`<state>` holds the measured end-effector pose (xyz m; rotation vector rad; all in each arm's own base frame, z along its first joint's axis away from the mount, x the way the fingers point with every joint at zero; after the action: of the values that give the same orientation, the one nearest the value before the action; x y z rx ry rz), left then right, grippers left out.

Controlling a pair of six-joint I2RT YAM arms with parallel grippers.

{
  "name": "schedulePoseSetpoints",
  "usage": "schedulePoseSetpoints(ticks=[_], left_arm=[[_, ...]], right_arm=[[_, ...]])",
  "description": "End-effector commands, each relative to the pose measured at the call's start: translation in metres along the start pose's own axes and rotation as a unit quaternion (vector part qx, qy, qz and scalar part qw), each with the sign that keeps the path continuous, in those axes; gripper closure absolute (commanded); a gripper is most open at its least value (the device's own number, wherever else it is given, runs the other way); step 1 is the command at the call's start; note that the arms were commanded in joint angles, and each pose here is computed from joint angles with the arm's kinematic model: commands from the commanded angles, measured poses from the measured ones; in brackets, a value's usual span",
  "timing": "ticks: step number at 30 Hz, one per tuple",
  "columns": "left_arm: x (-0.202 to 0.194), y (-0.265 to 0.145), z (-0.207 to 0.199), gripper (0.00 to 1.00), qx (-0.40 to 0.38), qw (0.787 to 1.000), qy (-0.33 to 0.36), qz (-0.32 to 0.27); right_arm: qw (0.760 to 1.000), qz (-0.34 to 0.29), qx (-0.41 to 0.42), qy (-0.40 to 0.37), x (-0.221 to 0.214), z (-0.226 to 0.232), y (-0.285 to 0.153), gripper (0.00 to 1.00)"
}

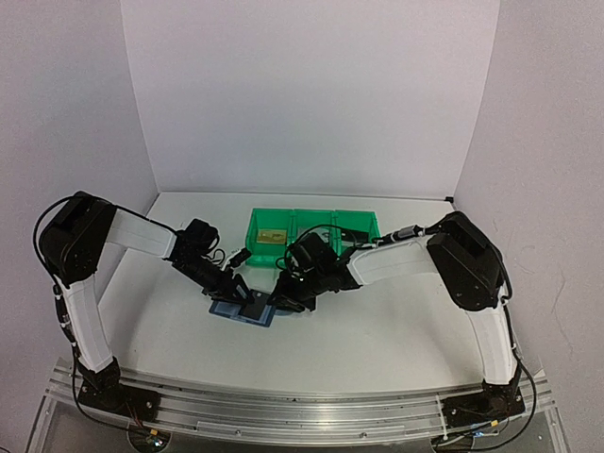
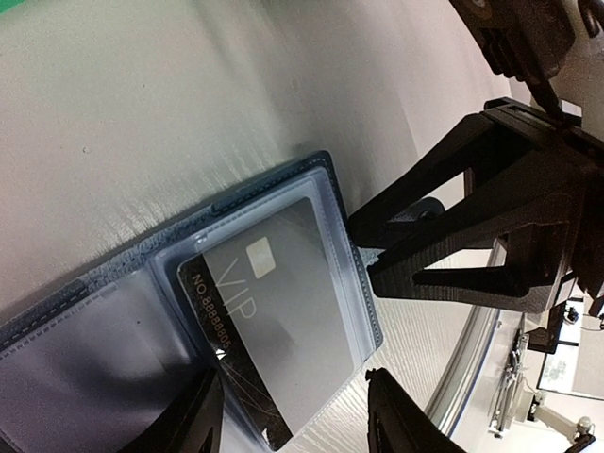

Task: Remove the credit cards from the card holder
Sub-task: Remove the credit card from the card holder.

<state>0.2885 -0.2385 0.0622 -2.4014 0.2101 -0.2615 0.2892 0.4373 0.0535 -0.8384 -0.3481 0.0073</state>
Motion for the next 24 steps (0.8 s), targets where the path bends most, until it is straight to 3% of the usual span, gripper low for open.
schedulePoseSetpoints(ticks=[1,5,9,16,19,24], left_arm=[[-0.013,0.015,0.027,0.5,0.01,0.999,-0.045,0.021],[-0.005,0.018,0.014,0.57,-0.05,0.997,-0.058,0.018],[0.003,0.014,0.007,0.73,-0.059,0.997,-0.048,0.013],[0.003,0.016,0.002,0.87,-0.092,0.994,-0.055,0.019],[0.004,0.015,-0.002,0.98,-0.103,0.993,-0.058,0.019],[0.004,0.008,-0.004,1.0,-0.099,0.993,-0.058,0.022]], right_arm=[[0.998,0.048,-0.045,0.015,-0.022,-0.038,0.025,0.73],[0.998,0.049,-0.035,0.016,-0.022,-0.036,0.028,0.73],[0.998,0.049,-0.036,0.018,-0.022,-0.037,0.028,0.74],[0.998,0.047,-0.034,0.02,-0.022,-0.037,0.029,0.74],[0.998,0.046,-0.035,0.019,-0.023,-0.037,0.027,0.74],[0.998,0.047,-0.039,0.021,-0.025,-0.04,0.027,0.74]])
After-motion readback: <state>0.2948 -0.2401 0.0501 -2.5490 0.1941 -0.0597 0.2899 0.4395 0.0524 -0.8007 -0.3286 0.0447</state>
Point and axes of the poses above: each gripper's point midway between its finger pads, its own y axis out along the fingers, its own z axis along the line the jaws close on, x = y × z, the point moved 5 cm from there along -y, back along the fingers, and after that the axes turned 14 degrees about -y, right-handed, at the moved point
